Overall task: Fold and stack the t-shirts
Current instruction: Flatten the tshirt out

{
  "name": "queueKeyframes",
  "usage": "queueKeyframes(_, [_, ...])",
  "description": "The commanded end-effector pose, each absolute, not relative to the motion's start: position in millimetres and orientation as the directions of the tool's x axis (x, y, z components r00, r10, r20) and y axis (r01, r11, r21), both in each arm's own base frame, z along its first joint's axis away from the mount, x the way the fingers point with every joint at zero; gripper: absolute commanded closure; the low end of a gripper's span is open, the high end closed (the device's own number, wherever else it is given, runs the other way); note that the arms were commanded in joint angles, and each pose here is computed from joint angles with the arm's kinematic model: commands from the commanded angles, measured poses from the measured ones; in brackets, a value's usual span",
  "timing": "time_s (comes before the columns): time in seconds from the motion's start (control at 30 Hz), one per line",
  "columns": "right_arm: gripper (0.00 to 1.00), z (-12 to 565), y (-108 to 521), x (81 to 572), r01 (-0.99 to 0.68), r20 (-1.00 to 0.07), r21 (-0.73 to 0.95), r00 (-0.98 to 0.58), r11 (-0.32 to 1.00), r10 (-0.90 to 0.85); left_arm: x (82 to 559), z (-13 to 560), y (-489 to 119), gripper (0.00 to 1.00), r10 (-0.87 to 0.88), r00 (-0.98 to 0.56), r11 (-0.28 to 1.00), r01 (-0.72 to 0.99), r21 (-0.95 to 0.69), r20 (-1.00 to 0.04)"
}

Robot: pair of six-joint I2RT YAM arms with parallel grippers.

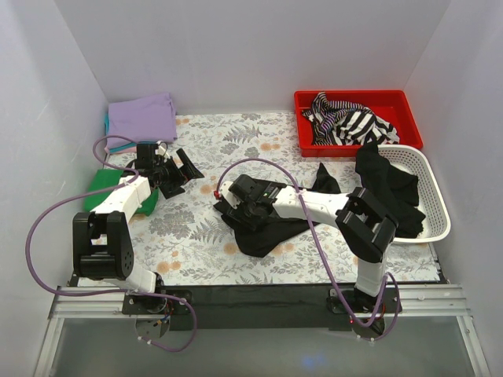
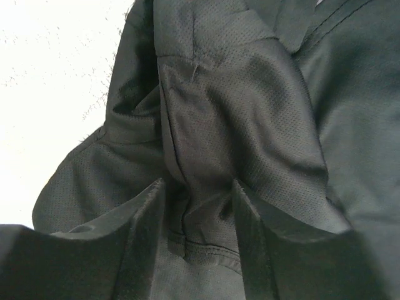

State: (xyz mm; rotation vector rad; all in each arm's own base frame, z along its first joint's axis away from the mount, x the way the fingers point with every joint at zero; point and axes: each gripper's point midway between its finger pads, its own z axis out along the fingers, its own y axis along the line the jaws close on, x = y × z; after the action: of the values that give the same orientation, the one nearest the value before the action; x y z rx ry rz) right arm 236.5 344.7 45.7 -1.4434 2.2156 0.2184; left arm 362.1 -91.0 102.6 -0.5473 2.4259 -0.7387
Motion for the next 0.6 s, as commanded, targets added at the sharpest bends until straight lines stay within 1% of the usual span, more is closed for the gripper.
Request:
queueKeyframes(0.0, [0.45,67,355,243,-0.884,-0.536,-0.138,-0.313,0.447,-0.784,364,103,-87,0.02,-0.507,-0.769,0.777,-0.211,-0.593,-0.39])
queueKeyframes(0.07, [0.45,68,355,243,-0.881,-0.541,-0.138,-0.316,0.453,-0.779,364,102,-87,0.02,-0.508,-0.771,0.775,-0.214,-0.594,-0.385])
queueKeyframes(0.1, [0.47,66,354,243,-0.881,-0.536,-0.141,-0.317,0.453,-0.783,364,101,-88,0.02,-0.506,-0.772,0.775,-0.213,-0.595,-0.384])
queueKeyframes(0.17, [0.55,60,350,248,-0.869,-0.52,-0.167,-0.323,0.466,-0.79,364,102,-89,0.02,-0.505,-0.774,0.774,-0.211,-0.597,-0.381])
queueKeyframes(0.2, [0.72,58,349,249,-0.866,-0.514,-0.174,-0.327,0.47,-0.793,363,100,-88,0.02,-0.507,-0.775,0.774,-0.215,-0.596,-0.378])
queueKeyframes(0.23, [0.84,58,347,252,-0.857,-0.509,-0.19,-0.33,0.478,-0.795,364,101,-89,0.02,-0.506,-0.774,0.774,-0.212,-0.596,-0.382])
queueKeyframes(0.27, [0.95,58,347,254,-0.853,-0.509,-0.195,-0.333,0.484,-0.794,363,100,-89,0.02,-0.506,-0.775,0.774,-0.214,-0.596,-0.38])
queueKeyframes(0.3, [0.99,60,347,255,-0.85,-0.51,-0.2,-0.335,0.487,-0.793,364,101,-88,0.02,-0.506,-0.773,0.775,-0.214,-0.594,-0.382])
queueKeyframes(0.43, [0.99,99,346,272,-0.799,-0.573,-0.269,-0.316,0.538,-0.756,363,100,-89,0.02,-0.505,-0.775,0.774,-0.212,-0.597,-0.379])
queueKeyframes(0.47, [0.99,126,349,278,-0.778,-0.619,-0.287,-0.295,0.559,-0.728,363,101,-89,0.02,-0.503,-0.776,0.773,-0.208,-0.599,-0.38])
queueKeyframes(0.53, [0.99,163,341,291,-0.718,-0.658,-0.348,-0.27,0.602,-0.703,363,102,-92,0.02,-0.499,-0.782,0.768,-0.199,-0.608,-0.374])
queueKeyframes(0.57, [0.99,200,339,298,-0.679,-0.71,-0.367,-0.238,0.636,-0.663,363,103,-93,0.02,-0.496,-0.783,0.768,-0.195,-0.611,-0.374])
